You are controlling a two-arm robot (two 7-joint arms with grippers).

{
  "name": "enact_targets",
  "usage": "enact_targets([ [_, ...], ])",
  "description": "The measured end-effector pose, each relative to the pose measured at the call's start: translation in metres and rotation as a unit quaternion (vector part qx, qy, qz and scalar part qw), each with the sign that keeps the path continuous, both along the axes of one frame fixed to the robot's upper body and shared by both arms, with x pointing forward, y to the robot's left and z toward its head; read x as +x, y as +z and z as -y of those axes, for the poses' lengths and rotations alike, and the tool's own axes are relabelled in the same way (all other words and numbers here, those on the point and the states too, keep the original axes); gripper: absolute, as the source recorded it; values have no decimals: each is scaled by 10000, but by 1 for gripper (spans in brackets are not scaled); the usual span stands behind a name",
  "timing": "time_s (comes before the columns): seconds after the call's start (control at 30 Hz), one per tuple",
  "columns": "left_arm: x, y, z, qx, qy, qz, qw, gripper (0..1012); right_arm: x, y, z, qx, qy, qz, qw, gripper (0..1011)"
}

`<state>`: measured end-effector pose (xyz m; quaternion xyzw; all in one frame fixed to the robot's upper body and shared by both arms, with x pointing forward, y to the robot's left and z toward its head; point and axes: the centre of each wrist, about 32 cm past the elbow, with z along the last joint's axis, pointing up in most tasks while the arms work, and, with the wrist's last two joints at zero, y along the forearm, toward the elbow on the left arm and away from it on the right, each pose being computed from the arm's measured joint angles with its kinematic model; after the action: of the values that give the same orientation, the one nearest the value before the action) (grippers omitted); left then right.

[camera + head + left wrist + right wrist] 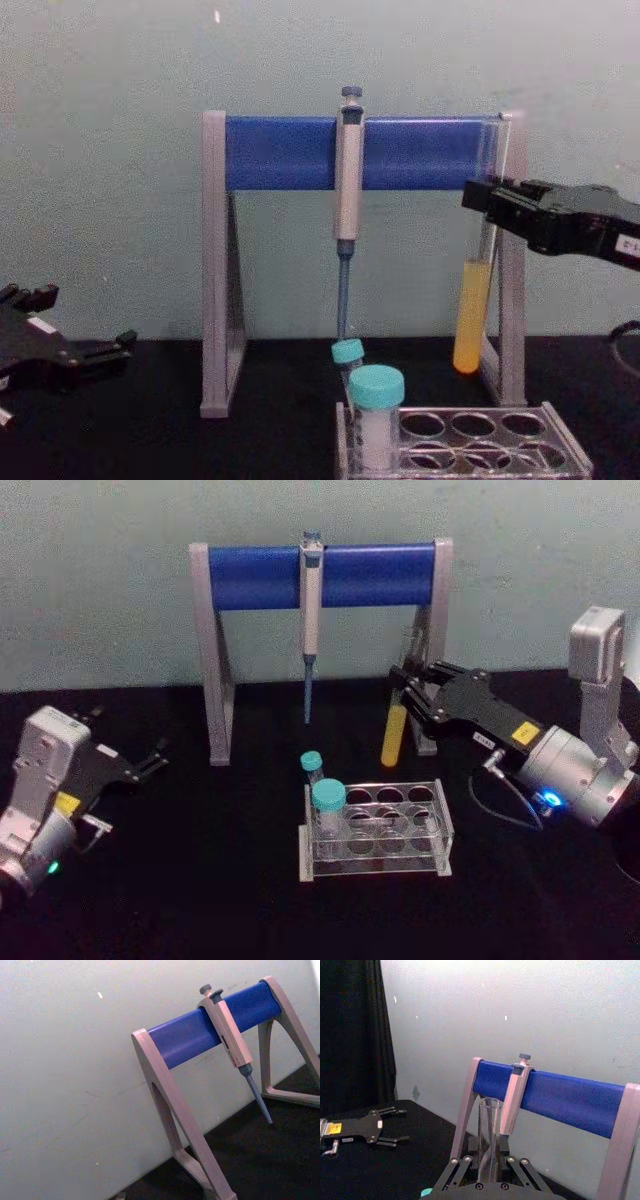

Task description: Pick up the test tube from the test tube rack, shake it, then place it back into the test tube rack.

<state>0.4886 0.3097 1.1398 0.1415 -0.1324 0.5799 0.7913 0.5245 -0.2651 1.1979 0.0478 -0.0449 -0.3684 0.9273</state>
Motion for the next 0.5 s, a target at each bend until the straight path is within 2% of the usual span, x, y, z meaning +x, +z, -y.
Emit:
enact_targets([
  [0.17, 0, 0, 0, 0, 0, 0, 10000, 1001, 7, -12, -28, -9, 51, 78, 10000, 229],
  [0.3, 0, 0, 0, 0, 0, 0, 10000, 1001, 19, -33, -31, 40, 259, 121, 9996, 229],
  [0.5, 0, 0, 0, 0, 0, 0, 10000, 1001, 31, -40, 36, 157, 688, 149, 9974, 229],
])
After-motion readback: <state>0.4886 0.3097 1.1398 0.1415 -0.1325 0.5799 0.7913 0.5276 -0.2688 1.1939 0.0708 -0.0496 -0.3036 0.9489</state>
